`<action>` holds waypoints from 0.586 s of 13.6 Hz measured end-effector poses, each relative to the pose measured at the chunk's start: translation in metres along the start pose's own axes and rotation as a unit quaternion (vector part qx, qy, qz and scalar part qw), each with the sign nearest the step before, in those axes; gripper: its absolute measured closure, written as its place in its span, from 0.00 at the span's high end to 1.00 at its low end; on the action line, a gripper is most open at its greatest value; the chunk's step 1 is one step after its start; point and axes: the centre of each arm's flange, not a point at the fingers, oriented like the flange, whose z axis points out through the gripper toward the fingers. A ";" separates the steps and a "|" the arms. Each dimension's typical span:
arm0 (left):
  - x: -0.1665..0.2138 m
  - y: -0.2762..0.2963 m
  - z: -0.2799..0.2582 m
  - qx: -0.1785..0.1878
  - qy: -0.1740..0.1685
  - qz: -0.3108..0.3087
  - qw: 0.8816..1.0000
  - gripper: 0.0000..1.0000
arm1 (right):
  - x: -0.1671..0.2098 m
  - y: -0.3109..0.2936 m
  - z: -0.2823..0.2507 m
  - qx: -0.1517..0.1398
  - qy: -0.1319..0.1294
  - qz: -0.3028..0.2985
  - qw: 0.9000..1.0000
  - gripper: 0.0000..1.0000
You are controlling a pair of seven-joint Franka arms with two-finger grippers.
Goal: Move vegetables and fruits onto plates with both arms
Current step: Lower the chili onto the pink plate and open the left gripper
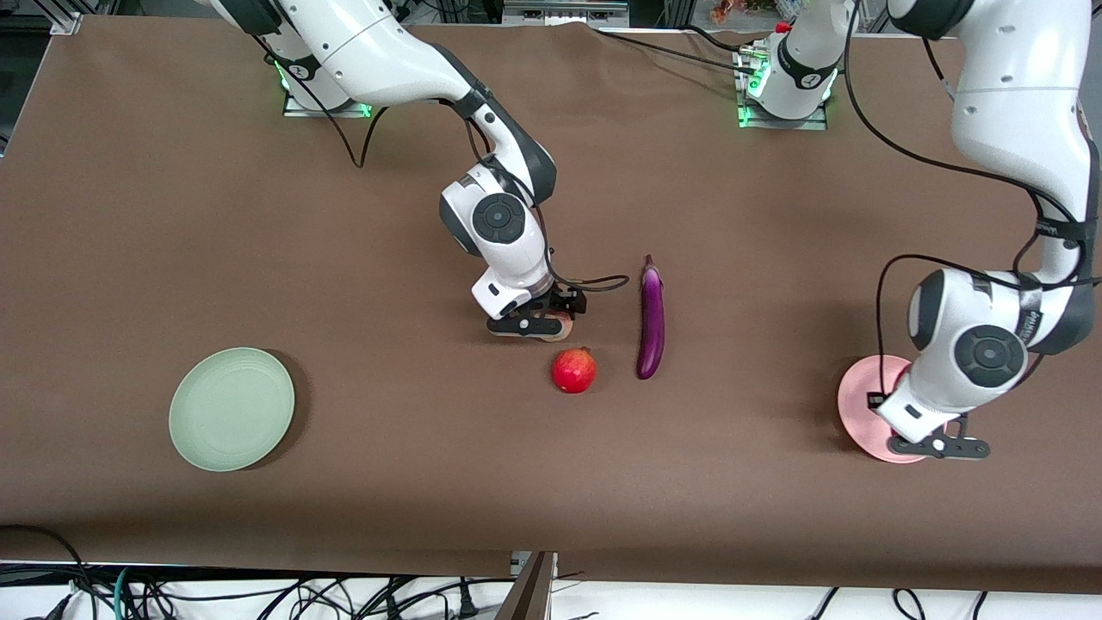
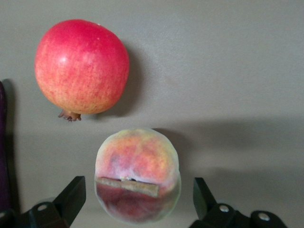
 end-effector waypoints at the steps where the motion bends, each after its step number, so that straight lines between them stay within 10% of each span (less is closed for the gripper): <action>1: 0.000 -0.005 0.014 -0.003 0.006 -0.002 1.000 0.27 | 0.000 0.000 0.003 0.002 0.002 0.000 1.000 1.00; 8: 0.008 -0.004 0.015 -0.005 0.020 -0.002 1.000 0.83 | 0.003 0.002 0.010 0.003 0.025 -0.015 1.000 0.94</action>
